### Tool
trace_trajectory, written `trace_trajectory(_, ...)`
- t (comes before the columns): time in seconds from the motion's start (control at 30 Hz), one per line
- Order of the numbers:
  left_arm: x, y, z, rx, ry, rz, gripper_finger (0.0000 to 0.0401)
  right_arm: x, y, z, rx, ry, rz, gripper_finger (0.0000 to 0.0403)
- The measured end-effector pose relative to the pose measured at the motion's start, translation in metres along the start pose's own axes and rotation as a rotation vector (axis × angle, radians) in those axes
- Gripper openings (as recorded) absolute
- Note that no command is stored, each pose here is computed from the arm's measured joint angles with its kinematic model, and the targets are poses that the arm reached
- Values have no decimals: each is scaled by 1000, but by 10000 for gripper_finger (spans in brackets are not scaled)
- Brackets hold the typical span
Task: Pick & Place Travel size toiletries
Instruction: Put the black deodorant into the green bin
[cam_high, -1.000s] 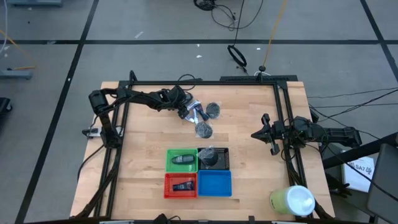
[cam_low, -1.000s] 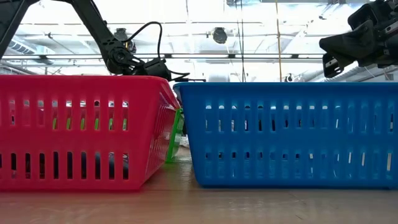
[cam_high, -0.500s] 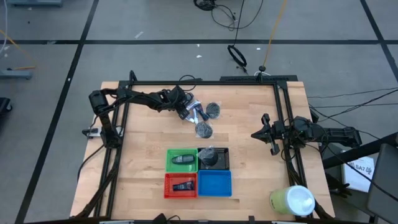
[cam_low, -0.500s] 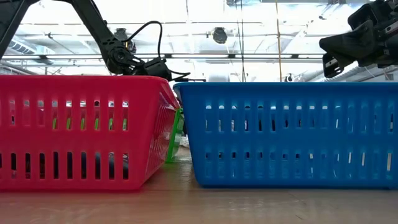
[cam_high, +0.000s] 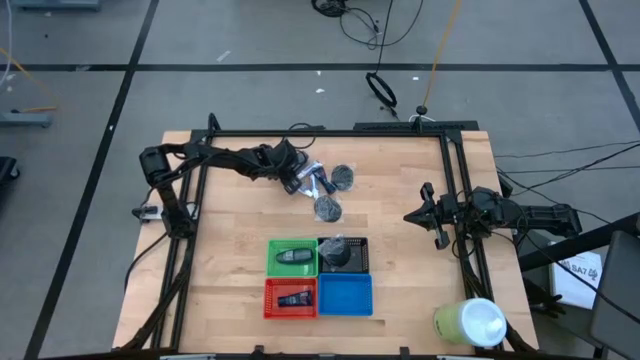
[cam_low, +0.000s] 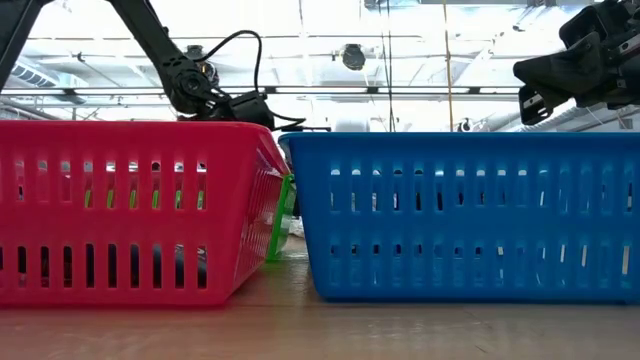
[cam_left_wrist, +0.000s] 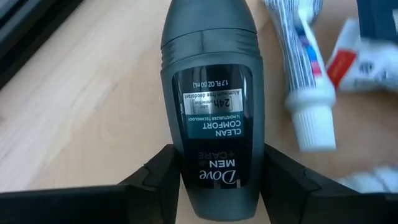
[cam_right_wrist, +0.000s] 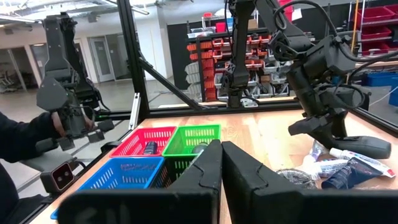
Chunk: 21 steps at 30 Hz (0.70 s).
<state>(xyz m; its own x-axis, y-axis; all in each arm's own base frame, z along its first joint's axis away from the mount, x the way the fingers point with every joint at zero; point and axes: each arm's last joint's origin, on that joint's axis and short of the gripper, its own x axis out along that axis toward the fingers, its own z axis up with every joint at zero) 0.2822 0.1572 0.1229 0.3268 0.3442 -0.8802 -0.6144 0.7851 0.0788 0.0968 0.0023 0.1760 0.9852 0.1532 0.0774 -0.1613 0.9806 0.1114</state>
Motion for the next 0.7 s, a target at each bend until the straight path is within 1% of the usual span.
trace_trajectory(0.17,-16,-3,2,13,-34,22,164,0,0,0,0,0,0,0)
trace_trajectory(0.37,-40,-12,11,45,-139,34,164,0,0,0,0,0,0,0)
trace_trajectory(0.6,-57,-21,14,78,-202,49,168,0,0,0,0,0,0,0)
trace_trajectory(0.7,-62,-25,14,92,-216,41,164,0,0,0,0,0,0,0)
